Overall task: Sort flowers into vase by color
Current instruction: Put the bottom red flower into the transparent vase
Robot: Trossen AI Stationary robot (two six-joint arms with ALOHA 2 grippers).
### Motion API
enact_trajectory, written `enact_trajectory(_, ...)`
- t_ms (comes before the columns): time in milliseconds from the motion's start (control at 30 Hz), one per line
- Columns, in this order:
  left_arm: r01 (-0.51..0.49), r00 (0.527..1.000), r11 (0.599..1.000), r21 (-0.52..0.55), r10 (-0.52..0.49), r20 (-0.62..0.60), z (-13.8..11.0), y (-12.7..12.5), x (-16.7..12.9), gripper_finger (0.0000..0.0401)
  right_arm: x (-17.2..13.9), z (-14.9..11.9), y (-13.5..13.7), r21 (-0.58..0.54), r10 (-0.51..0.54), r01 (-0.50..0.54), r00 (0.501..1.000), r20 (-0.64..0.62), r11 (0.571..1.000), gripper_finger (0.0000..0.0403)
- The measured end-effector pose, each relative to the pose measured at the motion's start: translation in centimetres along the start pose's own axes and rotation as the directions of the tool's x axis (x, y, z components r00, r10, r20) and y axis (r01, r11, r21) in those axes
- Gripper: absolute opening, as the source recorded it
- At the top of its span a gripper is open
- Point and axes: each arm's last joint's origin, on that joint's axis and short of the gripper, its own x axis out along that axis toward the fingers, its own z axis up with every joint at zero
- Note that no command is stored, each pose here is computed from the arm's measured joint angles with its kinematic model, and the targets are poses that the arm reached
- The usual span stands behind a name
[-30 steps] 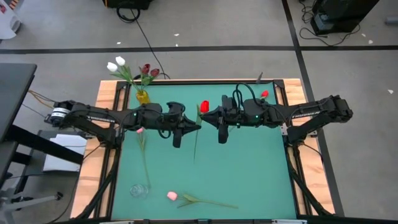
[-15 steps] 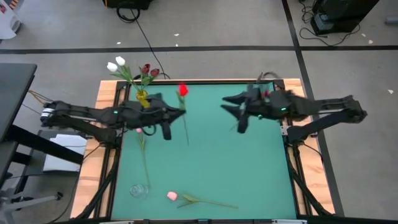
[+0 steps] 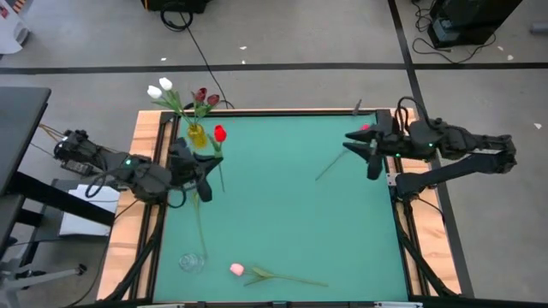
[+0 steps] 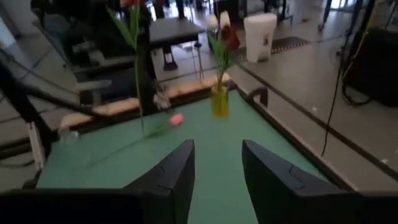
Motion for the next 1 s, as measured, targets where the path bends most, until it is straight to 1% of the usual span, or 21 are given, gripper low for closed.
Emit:
enact_trajectory(33,-0.008,1.0,1.0,0.003,0.008,0.007,-0.1,-0.1,-0.3,0.0004,-0.3,-0.6,-0.2,0.008,0.007,-0.007,1.0,-0.004,1.0,0.0137)
enact_trajectory(133,-0.025,0.999,0.999,0.026,0.025,0.025,-0.2,-0.4,-0.9,0.0004,-1.2,-1.8,-0.6,0.03,0.06,-0.061,0.997,0.047,0.998,0.0122)
enact_trajectory(233,-0.025,0.999,0.998,0.052,0.023,0.036,-0.3,-0.7,-1.4,0.0004,-1.7,-2.8,-0.9,0.016,0.101,-0.103,0.99,0.095,0.995,0.0111)
enact_trajectory(333,-0.028,0.999,0.998,0.061,0.026,0.041,-0.4,-0.8,-1.8,0.0004,-2.1,-3.4,-1.2,-0.004,0.107,-0.107,0.987,0.118,0.994,0.0108)
enact_trajectory(533,-0.026,0.999,0.999,0.041,0.025,0.029,-0.7,-0.8,-1.9,0.0004,-2.0,-4.3,-1.4,-0.009,0.105,-0.105,0.989,0.103,0.994,0.0109)
enact_trajectory(667,-0.009,0.998,0.999,0.053,0.005,0.06,-0.1,-1.0,-2.0,0.0004,-1.8,-4.3,-1.3,-0.01,0.116,-0.116,0.988,0.097,0.993,0.0109)
enact_trajectory(733,0.024,0.996,0.998,0.055,-0.029,0.084,0.5,-0.9,-2.4,0.0004,-1.8,-4.3,-1.3,-0.009,0.118,-0.117,0.988,0.099,0.993,0.0109)
enact_trajectory(800,0.062,0.992,0.997,0.037,-0.066,0.104,1.0,-0.8,-3.1,0.0004,-1.8,-4.3,-1.3,-0.008,0.118,-0.118,0.988,0.103,0.993,0.0109)
enact_trajectory(933,0.192,0.976,0.981,0.034,-0.195,0.095,1.0,-1.0,-5.0,0.0004,-1.8,-4.2,-1.3,-0.006,0.12,-0.12,0.987,0.11,0.993,0.0109)
enact_trajectory(1000,0.28,0.956,0.959,0.048,-0.283,0.074,0.6,-1.3,-6.1,0.0004,-1.8,-4.2,-1.3,-0.005,0.12,-0.12,0.986,0.112,0.993,0.0109)
